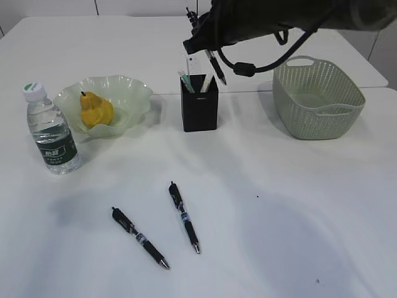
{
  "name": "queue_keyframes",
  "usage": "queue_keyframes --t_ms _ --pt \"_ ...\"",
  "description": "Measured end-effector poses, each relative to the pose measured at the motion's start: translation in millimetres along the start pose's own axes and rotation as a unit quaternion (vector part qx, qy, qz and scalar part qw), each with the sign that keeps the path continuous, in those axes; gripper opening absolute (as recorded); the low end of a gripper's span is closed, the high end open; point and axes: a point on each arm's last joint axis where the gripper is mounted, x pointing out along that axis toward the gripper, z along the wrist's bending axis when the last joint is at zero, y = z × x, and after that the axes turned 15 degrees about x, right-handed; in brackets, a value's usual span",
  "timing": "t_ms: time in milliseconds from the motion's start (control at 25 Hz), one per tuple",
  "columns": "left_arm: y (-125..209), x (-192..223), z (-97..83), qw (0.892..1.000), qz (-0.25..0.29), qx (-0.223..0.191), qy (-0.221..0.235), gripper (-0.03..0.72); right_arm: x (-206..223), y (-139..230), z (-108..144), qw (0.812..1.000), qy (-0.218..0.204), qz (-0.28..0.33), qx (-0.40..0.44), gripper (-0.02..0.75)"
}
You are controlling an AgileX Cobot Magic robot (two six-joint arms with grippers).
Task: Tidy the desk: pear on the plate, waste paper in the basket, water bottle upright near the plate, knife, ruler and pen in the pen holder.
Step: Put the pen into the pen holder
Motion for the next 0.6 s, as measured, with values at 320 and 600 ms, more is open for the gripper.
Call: queue_keyframes --t_ms 320,600 --pt "-1 0 0.0 1.000 -0.004 0.000 0.000 0.341 28 7 3 0.995 0.040 -0.091 0.018 0.155" --pt "-2 0 0.1 1.000 -0.013 0.000 -0.001 0.341 42 12 -2 0.983 0.070 -0.158 0.061 0.155"
